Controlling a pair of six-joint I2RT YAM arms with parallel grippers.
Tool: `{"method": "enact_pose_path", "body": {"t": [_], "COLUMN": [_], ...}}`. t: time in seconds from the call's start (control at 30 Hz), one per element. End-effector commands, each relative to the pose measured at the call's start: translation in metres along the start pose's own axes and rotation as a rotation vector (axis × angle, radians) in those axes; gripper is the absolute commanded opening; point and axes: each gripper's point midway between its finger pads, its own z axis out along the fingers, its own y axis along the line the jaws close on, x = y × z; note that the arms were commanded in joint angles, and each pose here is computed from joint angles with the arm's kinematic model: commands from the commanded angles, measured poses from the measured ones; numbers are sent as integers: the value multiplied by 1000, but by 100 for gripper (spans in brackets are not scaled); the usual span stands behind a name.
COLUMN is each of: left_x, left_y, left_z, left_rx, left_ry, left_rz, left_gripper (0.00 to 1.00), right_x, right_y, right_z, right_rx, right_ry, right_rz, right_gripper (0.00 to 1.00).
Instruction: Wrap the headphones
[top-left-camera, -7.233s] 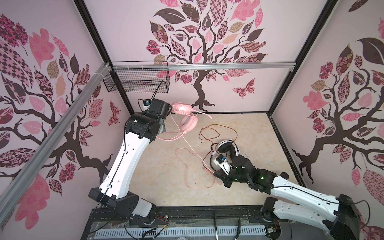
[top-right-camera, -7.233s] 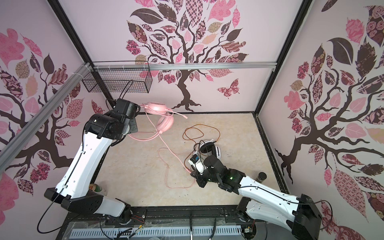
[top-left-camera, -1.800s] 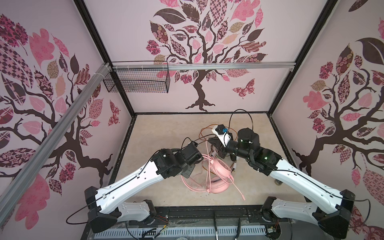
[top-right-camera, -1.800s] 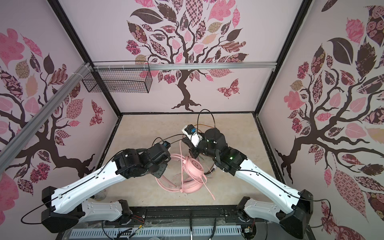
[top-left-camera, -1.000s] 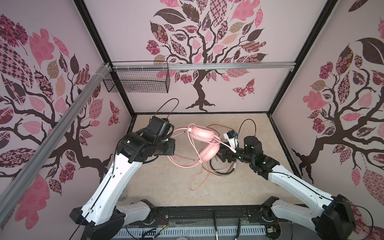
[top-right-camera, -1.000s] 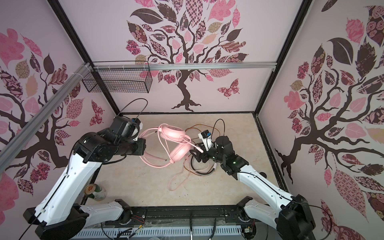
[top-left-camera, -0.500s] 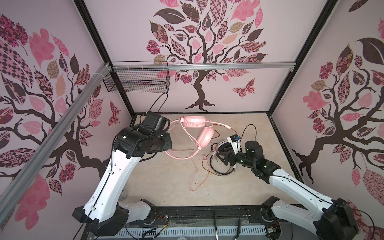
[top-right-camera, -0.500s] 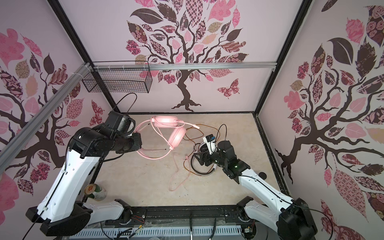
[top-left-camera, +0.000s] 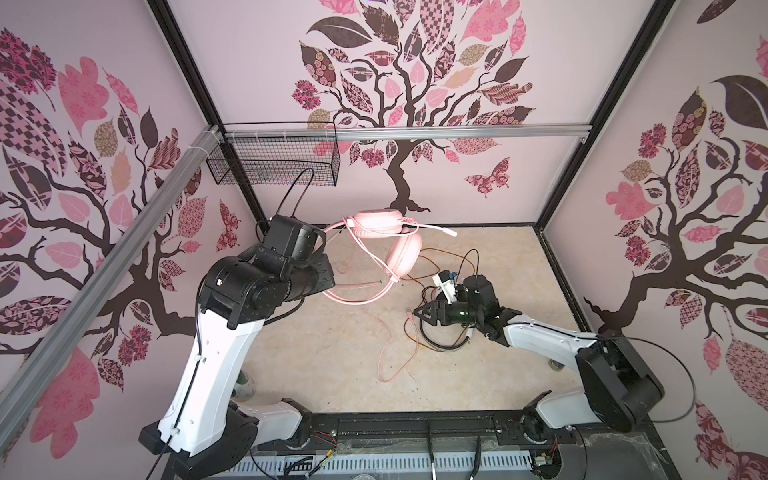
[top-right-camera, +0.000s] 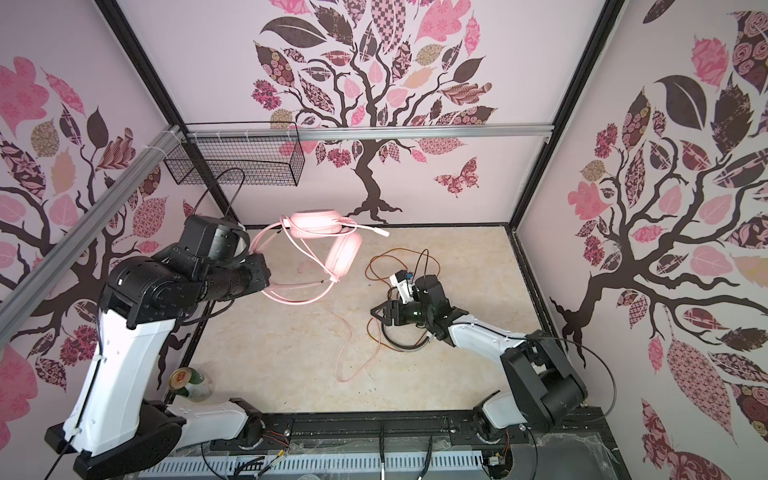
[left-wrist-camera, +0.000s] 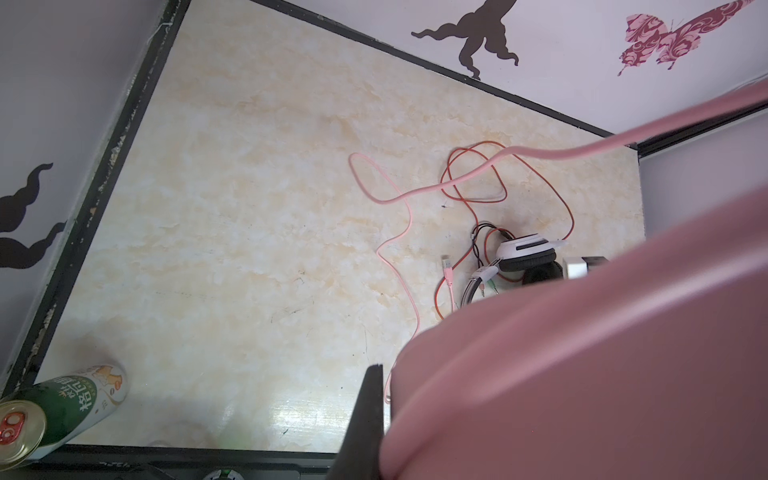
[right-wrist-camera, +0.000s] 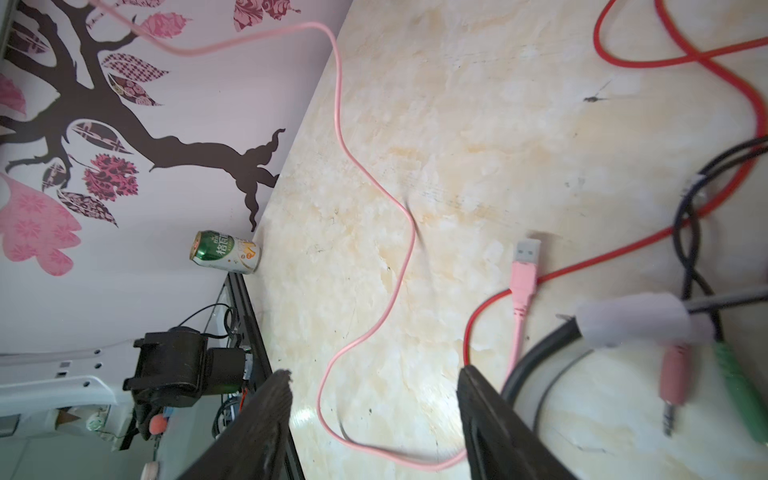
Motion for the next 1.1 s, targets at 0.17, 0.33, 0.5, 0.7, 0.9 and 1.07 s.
{"method": "enact_pose_path", "body": {"t": [0.17, 0.33, 0.5, 0.7, 0.9, 1.07], "left_x": [-17, -14, -15, -16, -15, -14], "left_y": [-12, -12, -11, -11, -12, -12], "left_z": [-9, -6, -4, -3, -2, -2], "left_rx": [72, 67, 60, 56, 56, 60], "left_ry": [-74, -64, -68, -67, -65, -61], "left_rz": [-38, -30, -29, -24, -25, -25], "left_gripper": [0, 0, 0, 0, 0, 0], "right_x": [-18, -27, -31, -11, -5, -7], "right_y": [43, 40, 37, 55, 62, 64], "right_z": [65, 102, 133, 164, 182, 185], "right_rx": [-174, -192, -217, -293, -325, -323], "right_ry": [48, 85, 132, 204, 213, 198], "right_rz": [-37, -159, -197, -241, -238, -249], "right_gripper": [65, 63, 60, 60, 57, 50]}}
